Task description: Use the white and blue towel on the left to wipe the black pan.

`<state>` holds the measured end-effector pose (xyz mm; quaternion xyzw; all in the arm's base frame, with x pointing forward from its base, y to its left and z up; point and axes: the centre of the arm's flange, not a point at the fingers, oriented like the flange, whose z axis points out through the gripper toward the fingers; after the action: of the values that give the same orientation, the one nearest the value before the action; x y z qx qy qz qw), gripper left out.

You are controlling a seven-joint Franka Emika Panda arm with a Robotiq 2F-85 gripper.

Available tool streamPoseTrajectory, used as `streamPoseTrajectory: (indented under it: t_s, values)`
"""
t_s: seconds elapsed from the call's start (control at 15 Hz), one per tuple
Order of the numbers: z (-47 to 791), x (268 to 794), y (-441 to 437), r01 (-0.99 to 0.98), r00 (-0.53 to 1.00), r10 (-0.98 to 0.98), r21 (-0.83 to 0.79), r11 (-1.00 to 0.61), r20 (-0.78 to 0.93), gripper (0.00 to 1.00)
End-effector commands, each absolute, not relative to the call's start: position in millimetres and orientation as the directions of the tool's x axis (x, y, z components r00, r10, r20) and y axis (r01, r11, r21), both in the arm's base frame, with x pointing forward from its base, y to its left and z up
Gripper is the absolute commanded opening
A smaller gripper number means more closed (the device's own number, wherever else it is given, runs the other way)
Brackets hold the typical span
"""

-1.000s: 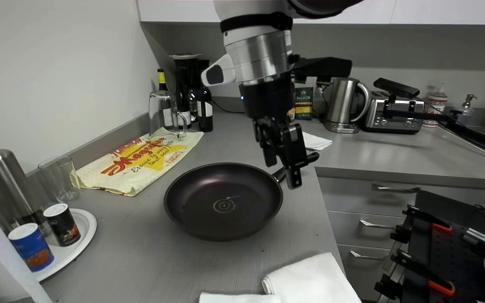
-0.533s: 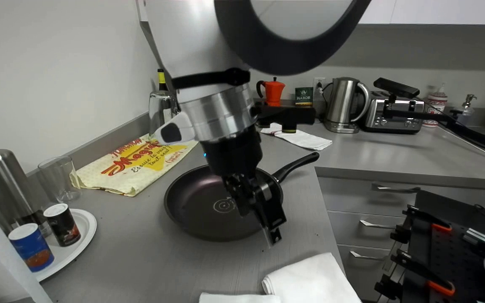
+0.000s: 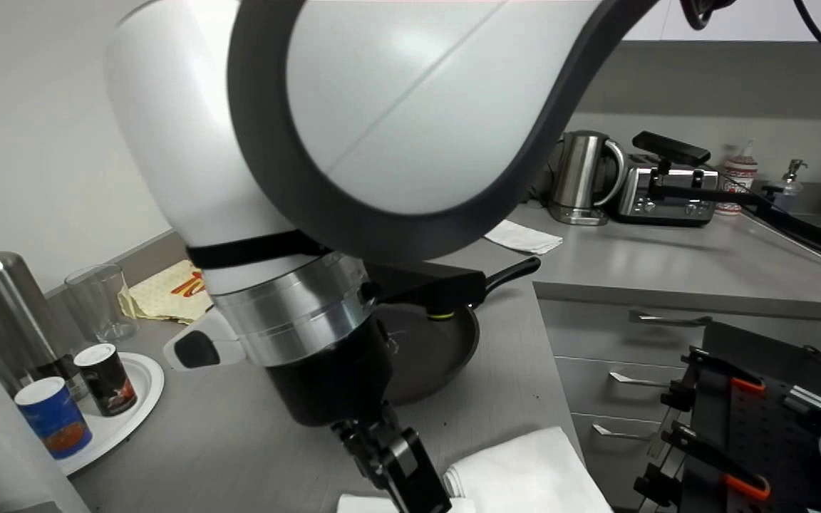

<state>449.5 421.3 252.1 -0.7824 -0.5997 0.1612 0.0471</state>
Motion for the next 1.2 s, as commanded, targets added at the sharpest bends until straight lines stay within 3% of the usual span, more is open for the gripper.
streamPoseTrajectory:
  t_s: [0.0, 1.07, 1.13]
  values:
    - [240, 463, 447, 0.921, 0.191, 0.966, -0.310, -0.237, -0.173, 1.00]
    - [155, 459, 462, 0.869, 0.235, 0.958, -0.405, -0.284, -0.166, 1.00]
    - [153, 458, 462, 0.868, 0.233, 0.958, -0.410, -0.282, -0.165, 0.86]
